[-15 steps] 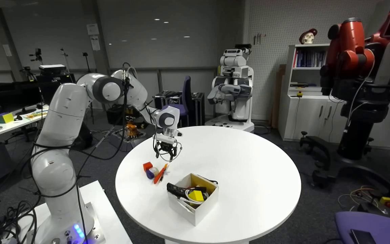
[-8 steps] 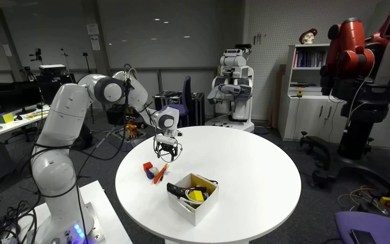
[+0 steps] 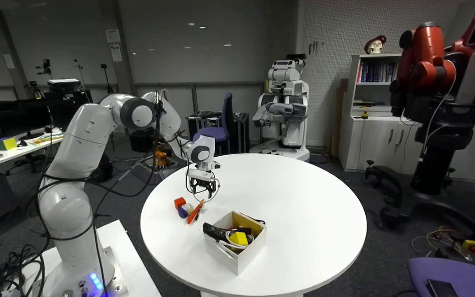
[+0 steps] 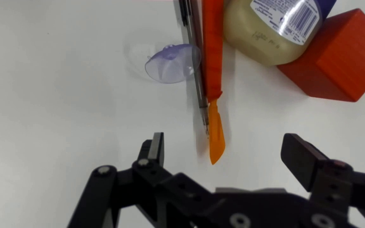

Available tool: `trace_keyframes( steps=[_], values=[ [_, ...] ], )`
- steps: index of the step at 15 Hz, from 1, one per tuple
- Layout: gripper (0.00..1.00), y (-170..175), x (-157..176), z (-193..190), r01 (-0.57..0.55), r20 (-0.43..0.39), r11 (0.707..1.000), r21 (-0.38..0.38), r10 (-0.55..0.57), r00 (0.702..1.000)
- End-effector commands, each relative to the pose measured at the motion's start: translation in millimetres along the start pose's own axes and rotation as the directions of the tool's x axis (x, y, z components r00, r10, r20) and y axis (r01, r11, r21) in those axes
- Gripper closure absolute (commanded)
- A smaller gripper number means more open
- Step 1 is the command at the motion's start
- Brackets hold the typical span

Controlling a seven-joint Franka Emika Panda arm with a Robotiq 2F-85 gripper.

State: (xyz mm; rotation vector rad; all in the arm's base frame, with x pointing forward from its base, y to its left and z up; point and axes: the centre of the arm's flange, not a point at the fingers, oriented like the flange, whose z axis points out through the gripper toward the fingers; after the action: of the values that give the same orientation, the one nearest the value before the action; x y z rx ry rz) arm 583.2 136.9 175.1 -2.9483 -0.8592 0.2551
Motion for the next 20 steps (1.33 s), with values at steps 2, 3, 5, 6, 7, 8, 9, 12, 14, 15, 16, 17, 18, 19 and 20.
trace_keyframes(
  steps=[2, 3, 5, 6, 7, 8, 9, 12, 14, 15, 16, 17, 18, 19, 20],
  values=[
    [0.00, -7.8, -11.4, 6.5, -0.046, -0.051, 0.998, -0.034, 0.044, 0.998],
    [0.00, -8.4, -12.9, 8.2, -0.055, -0.057, 0.998, -0.038, 0.053, 0.997],
    [0.00, -9.3, -16.2, 11.8, -0.075, -0.064, 0.996, -0.042, 0.073, 0.995],
    [0.01, -9.7, -17.4, 14.0, -0.083, -0.069, 0.996, -0.044, 0.080, 0.994],
    [0.02, -10.2, -18.4, 15.7, -0.088, -0.066, 0.995, -0.043, 0.086, 0.994],
    [0.02, -10.2, -18.7, 18.3, -0.093, -0.061, 0.995, -0.045, 0.090, 0.994],
    [0.03, -10.4, -19.7, 19.9, -0.097, -0.055, 0.994, -0.045, 0.095, 0.994],
    [0.09, -8.3, -21.1, 23.0, -0.106, -0.044, 0.993, -0.058, 0.103, 0.994],
    [0.29, -6.7, -20.9, 23.7, -0.106, -0.037, 0.992, -0.073, 0.104, 0.994],
    [0.33, -6.0, -20.8, 24.1, -0.106, -0.034, 0.991, -0.078, 0.103, 0.994],
    [0.40, -5.5, -20.4, 24.6, -0.107, -0.032, 0.991, -0.082, 0.105, 0.994],
    [0.47, -5.3, -20.1, 25.1, -0.107, -0.030, 0.991, -0.086, 0.104, 0.994],
    [0.56, -5.2, -19.9, 25.6, -0.106, -0.025, 0.991, -0.087, 0.104, 0.994],
    [0.63, -5.3, -20.0, 25.9, -0.105, -0.023, 0.991, -0.089, 0.103, 0.994],
    [0.72, -5.4, -19.8, 26.2, -0.104, -0.021, 0.990, -0.091, 0.102, 0.995]
  ],
)
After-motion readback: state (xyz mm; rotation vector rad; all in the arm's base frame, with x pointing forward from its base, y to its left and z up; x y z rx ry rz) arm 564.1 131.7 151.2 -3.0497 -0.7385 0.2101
